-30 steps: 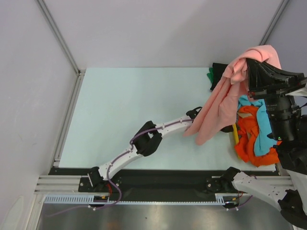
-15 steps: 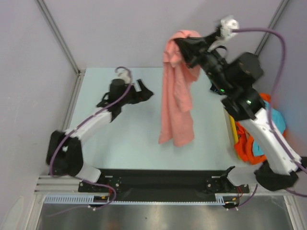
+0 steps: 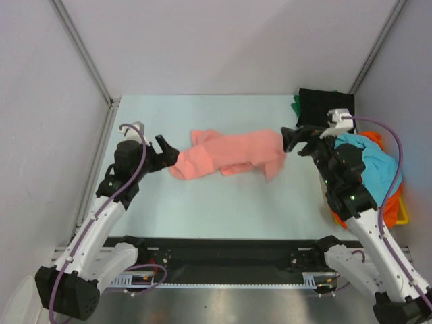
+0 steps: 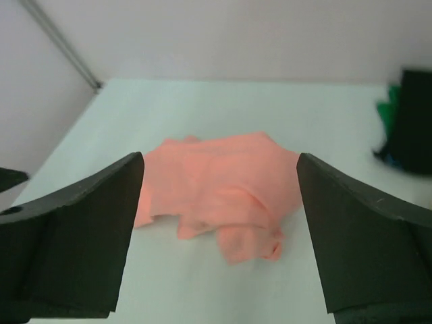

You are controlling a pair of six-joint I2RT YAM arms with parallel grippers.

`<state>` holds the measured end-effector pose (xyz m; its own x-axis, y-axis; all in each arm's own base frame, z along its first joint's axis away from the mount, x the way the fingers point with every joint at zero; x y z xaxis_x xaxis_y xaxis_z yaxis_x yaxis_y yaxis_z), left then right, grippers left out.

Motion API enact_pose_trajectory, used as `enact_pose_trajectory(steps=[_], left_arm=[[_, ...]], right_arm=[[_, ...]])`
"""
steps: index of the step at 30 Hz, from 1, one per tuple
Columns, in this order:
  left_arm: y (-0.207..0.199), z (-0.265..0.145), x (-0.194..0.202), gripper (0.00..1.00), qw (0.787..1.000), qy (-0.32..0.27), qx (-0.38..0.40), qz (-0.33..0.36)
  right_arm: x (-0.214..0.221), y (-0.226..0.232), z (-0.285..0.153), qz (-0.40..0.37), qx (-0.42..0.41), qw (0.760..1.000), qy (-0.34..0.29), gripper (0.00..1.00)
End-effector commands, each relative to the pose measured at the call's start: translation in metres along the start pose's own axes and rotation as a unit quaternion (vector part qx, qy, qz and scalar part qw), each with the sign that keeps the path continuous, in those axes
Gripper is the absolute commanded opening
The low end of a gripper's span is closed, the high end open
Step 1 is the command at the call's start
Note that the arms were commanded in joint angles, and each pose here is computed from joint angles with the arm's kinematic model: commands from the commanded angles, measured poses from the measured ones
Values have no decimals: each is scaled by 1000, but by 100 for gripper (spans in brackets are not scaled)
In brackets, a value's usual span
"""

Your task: Fold and stack the t-shirts

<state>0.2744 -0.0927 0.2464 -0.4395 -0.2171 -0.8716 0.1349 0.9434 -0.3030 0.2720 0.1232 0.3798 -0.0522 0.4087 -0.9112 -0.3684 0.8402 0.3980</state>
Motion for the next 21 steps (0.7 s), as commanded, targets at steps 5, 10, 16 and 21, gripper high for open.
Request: enact_pose_trajectory(steps=[5, 10, 16, 21], left_arm=[[32, 8, 96, 92, 993, 101, -43, -40], [31, 29, 139, 85, 989, 121, -31, -74], [41, 67, 156, 83, 983, 154, -65, -80], [47, 96, 148, 73, 982, 150, -92, -74]], right_arm=[[44, -74, -38, 101, 153, 983, 33, 100], [96, -66, -33, 134, 140, 972, 132, 98], [162, -59, -31, 147, 141, 955, 216, 96], [177, -46, -32, 139, 121, 953, 240, 95]])
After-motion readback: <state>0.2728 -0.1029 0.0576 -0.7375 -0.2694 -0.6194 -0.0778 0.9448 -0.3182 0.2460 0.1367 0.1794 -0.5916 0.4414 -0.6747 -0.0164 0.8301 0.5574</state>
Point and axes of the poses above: each gripper's point midway between its finger pads, its own z axis out along the fingers, its own y axis along the line the jaws close on, x = y × z, the point moved 4 cm from there along -z, back along the fingers, and after that the axes turned 10 degrees about z, right-handed, at the moved point
